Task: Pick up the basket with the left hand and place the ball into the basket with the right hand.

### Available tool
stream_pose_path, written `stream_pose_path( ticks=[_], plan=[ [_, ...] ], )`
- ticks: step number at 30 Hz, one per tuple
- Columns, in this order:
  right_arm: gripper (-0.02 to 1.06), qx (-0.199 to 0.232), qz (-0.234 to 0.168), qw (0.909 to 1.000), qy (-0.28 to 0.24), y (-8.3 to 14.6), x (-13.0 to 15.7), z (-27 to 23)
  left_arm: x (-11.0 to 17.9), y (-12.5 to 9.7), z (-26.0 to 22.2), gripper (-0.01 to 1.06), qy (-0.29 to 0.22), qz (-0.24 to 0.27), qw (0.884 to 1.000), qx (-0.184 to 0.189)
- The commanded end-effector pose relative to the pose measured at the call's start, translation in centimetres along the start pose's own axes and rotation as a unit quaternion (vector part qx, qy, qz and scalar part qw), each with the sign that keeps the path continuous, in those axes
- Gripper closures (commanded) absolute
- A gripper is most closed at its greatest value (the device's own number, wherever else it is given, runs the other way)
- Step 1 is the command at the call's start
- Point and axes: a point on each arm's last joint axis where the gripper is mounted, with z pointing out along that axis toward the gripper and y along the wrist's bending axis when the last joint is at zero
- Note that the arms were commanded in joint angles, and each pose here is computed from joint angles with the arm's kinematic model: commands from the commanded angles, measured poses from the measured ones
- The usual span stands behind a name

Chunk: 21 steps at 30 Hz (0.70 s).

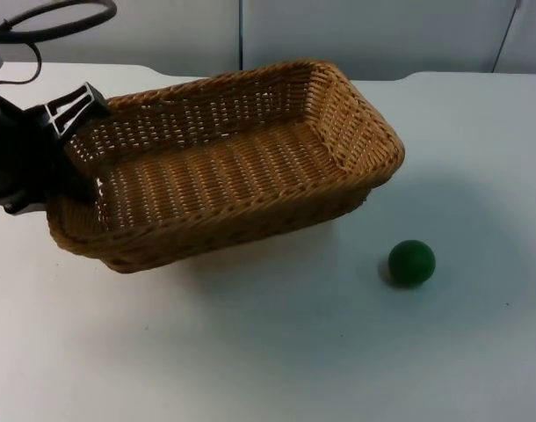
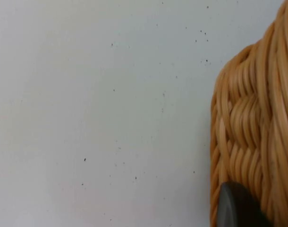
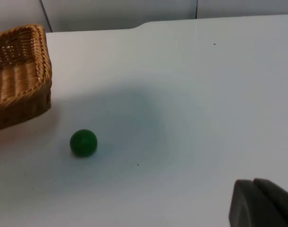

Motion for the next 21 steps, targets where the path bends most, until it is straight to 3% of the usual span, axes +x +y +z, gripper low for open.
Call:
stream_pose_path(
  ticks=[1,21],
  plan=[
    [1.04,0.002,0.000,1.0000,-0.005,0.04,0.00,0.04,-0.11,-0.48,-0.46,1.05,0.000,0.009,1.000,0.010],
    [1.04,0.002,0.000,1.0000,-0.005,0.04,0.00,0.04,-0.10,-0.46,-0.46,1.05,0.001,0.012,1.000,0.008]
  ],
)
